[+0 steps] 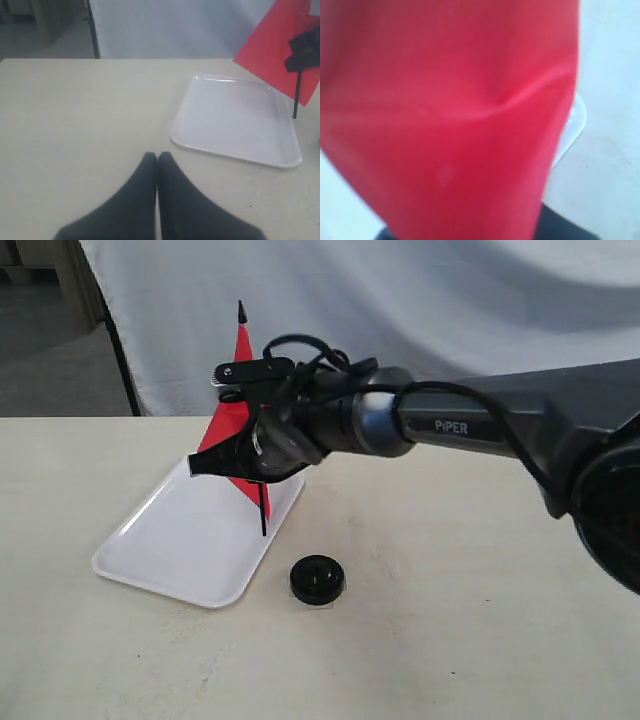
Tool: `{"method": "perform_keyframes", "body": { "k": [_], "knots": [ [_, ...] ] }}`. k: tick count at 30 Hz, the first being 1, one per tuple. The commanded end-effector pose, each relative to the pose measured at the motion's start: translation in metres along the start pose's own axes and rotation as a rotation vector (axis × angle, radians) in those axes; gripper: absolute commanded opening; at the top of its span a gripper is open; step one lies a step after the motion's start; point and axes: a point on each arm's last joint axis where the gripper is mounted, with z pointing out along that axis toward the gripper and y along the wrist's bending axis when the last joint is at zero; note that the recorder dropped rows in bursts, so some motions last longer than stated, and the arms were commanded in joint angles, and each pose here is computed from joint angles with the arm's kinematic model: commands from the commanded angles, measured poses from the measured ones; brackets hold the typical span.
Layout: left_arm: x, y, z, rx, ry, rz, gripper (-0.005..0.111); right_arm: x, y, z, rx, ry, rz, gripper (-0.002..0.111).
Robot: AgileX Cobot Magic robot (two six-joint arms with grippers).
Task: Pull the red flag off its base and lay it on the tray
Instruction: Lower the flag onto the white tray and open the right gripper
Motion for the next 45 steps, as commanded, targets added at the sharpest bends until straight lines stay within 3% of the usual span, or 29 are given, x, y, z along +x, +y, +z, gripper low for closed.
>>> {"method": "perform_keyframes", "body": {
  "k": [1, 8, 13, 20, 24, 33, 35, 39, 42, 45],
  "knots": [
    [0.000, 0.000, 0.000, 0.004, -0.002, 0.002, 0.000, -0.014, 0.002, -0.005, -0.136, 0.127, 0.030, -0.001],
    [0.000, 0.000, 0.000, 0.004, -0.002, 0.002, 0.000, -0.011, 0.012, 0.014, -0.324, 0.195, 0.215, -0.001],
    [0.000, 0.000, 0.000, 0.004, -0.002, 0.002, 0.000, -0.001, 0.012, 0.035, -0.378, 0.219, 0.379, -0.001],
    [0.000, 0.000, 0.000, 0.004, -0.002, 0.002, 0.000, 0.007, 0.006, 0.053, -0.383, 0.236, 0.499, 0.000],
    [0.000, 0.000, 0.000, 0.004, -0.002, 0.002, 0.000, 0.010, 0.005, 0.058, -0.380, 0.243, 0.514, 0.013],
    [0.000, 0.000, 0.000, 0.004, -0.002, 0.002, 0.000, 0.011, 0.004, 0.060, -0.374, 0.225, 0.500, 0.075],
    [0.000, 0.000, 0.000, 0.004, -0.002, 0.002, 0.000, 0.007, 0.003, 0.057, -0.373, 0.213, 0.478, 0.083],
    [0.000, 0.000, 0.000, 0.004, -0.002, 0.002, 0.000, -0.002, 0.002, 0.042, -0.356, 0.195, 0.397, 0.084],
    [0.000, 0.000, 0.000, 0.004, -0.002, 0.002, 0.000, -0.014, -0.001, 0.023, -0.332, 0.158, 0.254, 0.084],
    [0.000, 0.000, 0.000, 0.004, -0.002, 0.002, 0.000, -0.016, -0.005, 0.009, -0.283, 0.188, 0.077, 0.074]
  ]
}}
